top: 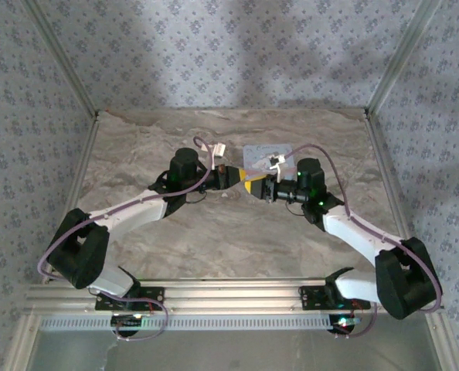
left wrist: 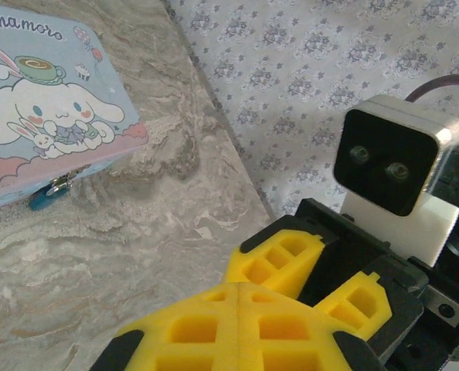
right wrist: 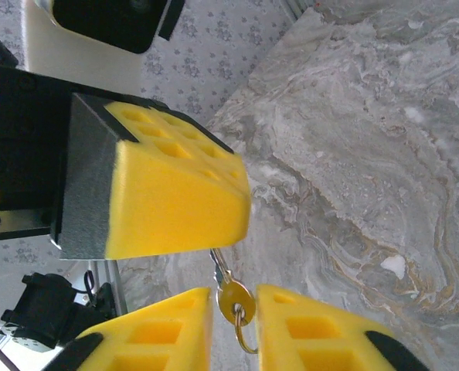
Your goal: Unlock the padlock with the key
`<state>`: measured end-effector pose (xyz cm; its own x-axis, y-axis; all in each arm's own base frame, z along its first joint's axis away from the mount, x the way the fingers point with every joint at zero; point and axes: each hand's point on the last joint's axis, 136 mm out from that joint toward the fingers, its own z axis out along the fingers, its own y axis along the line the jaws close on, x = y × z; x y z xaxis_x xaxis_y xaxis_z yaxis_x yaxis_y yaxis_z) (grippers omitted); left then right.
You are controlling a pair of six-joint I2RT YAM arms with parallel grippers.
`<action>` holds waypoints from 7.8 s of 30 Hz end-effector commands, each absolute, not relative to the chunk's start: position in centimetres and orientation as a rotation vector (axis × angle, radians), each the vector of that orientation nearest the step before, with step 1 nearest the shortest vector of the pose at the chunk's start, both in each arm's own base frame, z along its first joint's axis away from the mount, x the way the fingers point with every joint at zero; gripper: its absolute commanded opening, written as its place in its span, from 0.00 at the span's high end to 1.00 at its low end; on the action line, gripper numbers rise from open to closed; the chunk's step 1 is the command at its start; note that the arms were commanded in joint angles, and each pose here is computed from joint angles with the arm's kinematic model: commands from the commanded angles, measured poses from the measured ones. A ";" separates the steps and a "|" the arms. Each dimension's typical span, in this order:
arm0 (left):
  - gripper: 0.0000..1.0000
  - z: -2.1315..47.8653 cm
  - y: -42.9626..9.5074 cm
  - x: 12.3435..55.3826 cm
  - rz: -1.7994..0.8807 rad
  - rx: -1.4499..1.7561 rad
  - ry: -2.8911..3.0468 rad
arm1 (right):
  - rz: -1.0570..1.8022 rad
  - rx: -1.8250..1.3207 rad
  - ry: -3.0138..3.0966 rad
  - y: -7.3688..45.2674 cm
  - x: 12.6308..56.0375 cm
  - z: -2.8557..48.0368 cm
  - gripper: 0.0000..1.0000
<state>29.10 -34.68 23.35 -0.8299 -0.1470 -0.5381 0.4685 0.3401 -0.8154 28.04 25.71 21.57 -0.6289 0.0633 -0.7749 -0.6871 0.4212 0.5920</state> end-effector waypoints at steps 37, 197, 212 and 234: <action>0.13 14.3 -34.9 39.3 -1.058 0.132 2.441 | 0.630 -0.105 2.159 14.4 30.3 17.5 1.00; 0.76 8.5 -35.0 34.1 -1.026 0.398 2.434 | 0.807 -0.229 2.138 20.1 32.8 14.6 1.00; 0.78 10.6 -36.4 31.7 -1.296 0.152 2.531 | 0.612 -0.376 2.053 20.7 28.0 10.8 1.00; 0.79 11.1 -36.6 30.8 -1.371 0.046 2.575 | 0.540 -0.595 1.987 23.2 28.5 8.4 1.00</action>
<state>31.60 -36.10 8.81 -0.9743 -0.0957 -0.2041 0.1043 0.6113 -0.7845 27.46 22.23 6.82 -0.4911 -0.1747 -0.8534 -0.5699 0.8054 0.1631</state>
